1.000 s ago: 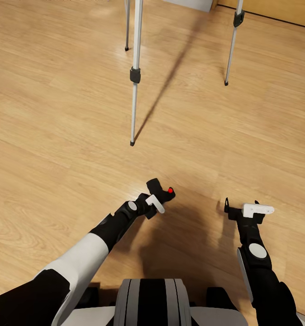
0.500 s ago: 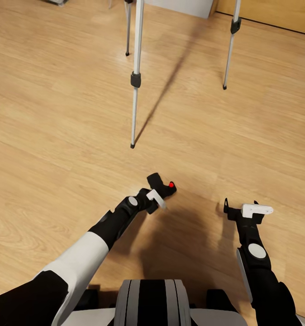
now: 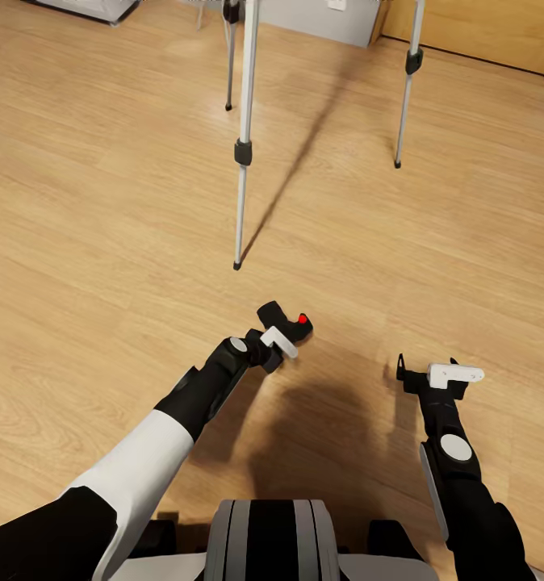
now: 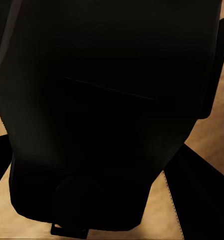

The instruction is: Attach the digital camera to the camera tripod in the bedroom.

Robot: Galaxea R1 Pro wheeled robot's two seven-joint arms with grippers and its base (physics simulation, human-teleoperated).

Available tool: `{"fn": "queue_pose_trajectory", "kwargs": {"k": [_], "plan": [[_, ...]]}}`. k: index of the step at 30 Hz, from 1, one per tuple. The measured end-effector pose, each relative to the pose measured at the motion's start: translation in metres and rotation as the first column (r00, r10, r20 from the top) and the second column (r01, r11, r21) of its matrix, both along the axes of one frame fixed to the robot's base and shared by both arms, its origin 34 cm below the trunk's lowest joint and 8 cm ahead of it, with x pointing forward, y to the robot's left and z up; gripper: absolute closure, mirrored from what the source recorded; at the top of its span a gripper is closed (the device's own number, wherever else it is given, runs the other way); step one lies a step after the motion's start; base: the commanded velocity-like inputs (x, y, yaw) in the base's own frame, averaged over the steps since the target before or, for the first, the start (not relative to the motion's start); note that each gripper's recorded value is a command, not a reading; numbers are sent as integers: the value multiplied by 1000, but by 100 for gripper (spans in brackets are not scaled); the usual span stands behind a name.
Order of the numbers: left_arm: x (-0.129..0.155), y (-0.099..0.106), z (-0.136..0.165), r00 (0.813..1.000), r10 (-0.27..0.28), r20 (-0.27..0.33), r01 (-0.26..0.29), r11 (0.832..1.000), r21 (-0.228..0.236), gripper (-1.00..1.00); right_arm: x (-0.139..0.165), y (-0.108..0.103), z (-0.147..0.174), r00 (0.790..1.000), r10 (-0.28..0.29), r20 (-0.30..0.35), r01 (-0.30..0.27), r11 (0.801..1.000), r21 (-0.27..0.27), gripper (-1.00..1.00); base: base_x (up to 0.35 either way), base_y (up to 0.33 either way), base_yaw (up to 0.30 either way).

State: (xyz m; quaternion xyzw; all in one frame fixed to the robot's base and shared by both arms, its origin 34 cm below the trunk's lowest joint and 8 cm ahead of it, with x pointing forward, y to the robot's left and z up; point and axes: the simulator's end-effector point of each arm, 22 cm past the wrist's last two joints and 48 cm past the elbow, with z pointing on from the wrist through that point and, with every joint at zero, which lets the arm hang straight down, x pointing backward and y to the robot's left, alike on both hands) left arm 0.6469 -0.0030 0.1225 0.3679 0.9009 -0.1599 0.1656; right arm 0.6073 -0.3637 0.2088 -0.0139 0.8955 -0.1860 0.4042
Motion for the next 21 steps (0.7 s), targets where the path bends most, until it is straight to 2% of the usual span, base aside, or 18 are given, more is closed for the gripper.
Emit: {"fn": "queue_pose_trajectory", "kwargs": {"k": [11,21], "plan": [[2,2,14,998,40,-47,-39,999,11,100,4,1,8,1000,1,13,-1,1000,1,-100,0,0,0],[2,-2,24,995,67,-76,-68,998,-12,100,8,3,15,1000,-2,27,2,1000,5,-100,0,0,0]]}}
